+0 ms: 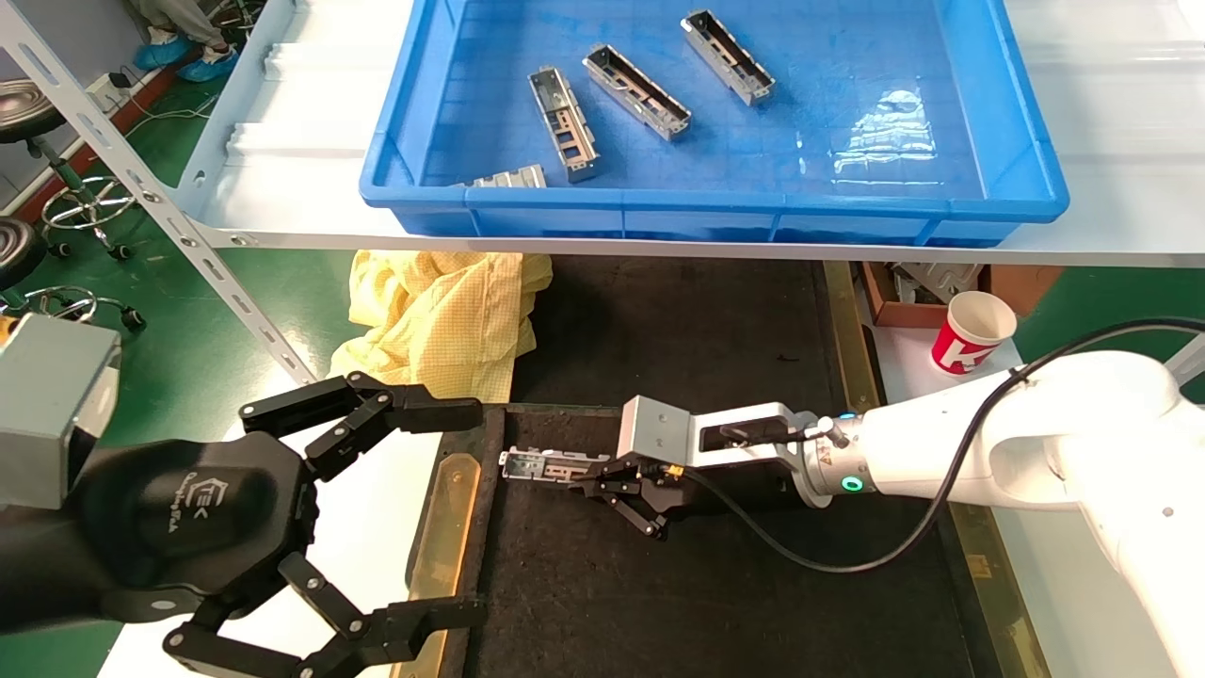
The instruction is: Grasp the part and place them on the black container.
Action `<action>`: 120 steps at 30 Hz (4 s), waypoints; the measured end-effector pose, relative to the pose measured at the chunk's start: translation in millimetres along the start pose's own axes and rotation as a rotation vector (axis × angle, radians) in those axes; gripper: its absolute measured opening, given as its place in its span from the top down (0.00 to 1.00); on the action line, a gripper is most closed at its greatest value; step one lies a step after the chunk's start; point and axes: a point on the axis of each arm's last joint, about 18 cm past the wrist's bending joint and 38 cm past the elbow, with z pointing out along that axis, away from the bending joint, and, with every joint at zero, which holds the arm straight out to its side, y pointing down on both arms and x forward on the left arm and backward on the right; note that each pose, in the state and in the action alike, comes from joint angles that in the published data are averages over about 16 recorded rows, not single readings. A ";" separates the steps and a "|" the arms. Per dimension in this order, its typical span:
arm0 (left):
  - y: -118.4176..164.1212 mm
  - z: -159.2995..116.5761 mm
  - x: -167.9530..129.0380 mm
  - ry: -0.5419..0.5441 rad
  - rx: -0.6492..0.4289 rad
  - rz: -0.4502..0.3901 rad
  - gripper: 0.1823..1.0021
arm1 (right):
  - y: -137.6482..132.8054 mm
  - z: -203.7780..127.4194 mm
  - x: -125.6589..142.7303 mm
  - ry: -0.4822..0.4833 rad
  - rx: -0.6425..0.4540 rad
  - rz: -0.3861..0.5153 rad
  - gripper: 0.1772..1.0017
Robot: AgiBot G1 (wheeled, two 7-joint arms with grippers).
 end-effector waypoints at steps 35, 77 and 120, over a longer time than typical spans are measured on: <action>0.0 0.0 0.0 0.000 0.000 0.000 0.00 | 13.9 17.0 -15.6 -0.004 -0.006 0.031 0.98; 0.0 -0.1 -0.1 0.000 0.000 0.000 0.00 | -10.3 -13.5 -8.4 -0.046 0.089 -0.001 0.42; 0.0 -0.1 -0.1 -0.001 0.000 0.000 0.00 | -26.1 -131.4 -49.8 0.023 0.464 0.227 0.00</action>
